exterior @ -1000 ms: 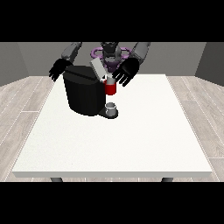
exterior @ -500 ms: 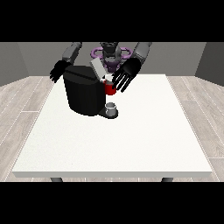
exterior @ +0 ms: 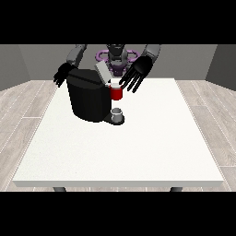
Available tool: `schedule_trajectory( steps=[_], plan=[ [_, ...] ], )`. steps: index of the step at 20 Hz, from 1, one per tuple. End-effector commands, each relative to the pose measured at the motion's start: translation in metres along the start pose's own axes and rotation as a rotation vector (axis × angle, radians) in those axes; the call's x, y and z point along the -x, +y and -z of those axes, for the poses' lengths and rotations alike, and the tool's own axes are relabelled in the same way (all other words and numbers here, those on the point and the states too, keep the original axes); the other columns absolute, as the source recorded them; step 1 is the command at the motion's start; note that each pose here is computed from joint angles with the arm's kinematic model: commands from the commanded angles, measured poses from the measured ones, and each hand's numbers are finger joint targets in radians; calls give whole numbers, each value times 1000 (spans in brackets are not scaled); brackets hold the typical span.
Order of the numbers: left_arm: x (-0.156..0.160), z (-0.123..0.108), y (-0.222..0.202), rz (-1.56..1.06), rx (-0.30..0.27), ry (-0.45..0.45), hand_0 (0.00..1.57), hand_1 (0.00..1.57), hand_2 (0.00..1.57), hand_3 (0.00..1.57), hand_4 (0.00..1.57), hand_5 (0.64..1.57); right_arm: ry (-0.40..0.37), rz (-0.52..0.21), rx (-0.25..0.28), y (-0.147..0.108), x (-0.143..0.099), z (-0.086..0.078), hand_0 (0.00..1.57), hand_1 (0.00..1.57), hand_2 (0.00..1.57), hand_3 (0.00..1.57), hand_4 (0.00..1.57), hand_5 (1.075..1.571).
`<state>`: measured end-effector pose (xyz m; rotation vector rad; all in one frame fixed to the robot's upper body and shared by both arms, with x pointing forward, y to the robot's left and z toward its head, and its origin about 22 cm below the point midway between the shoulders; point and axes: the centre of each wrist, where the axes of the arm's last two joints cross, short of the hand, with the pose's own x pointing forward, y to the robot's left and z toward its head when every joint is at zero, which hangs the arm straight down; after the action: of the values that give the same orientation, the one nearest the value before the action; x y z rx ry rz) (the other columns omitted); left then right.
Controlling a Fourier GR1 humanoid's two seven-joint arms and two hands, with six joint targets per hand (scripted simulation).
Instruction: Insert the coffee pod into the coffee machine and close the lid
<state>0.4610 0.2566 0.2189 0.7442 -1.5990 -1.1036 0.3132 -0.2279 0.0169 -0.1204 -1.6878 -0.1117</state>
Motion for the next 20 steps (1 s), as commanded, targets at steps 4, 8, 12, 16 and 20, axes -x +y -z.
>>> schedule_trajectory(
  steps=[4,8,12,16,20],
  plan=[
    [-6,2,-15,-31,48,16,0,0,0,0,0,1571,66,-17,6,-8,27,-21,0,0,0,0,416,1571],
    [-4,-1,-52,-170,60,18,0,0,0,0,0,1571,103,18,72,-17,23,-11,0,0,0,0,381,1571],
    [10,-12,-93,-458,23,42,0,0,0,0,0,1571,173,6,100,-50,50,-38,0,0,0,0,387,1571],
    [21,-27,-141,-753,2,51,0,0,0,0,237,1571,218,-1,160,-48,64,-58,0,0,0,0,424,1571],
    [52,-60,-175,-856,33,106,0,0,0,0,0,1571,246,-19,176,-66,63,-69,0,0,0,0,445,1571]
  ],
)
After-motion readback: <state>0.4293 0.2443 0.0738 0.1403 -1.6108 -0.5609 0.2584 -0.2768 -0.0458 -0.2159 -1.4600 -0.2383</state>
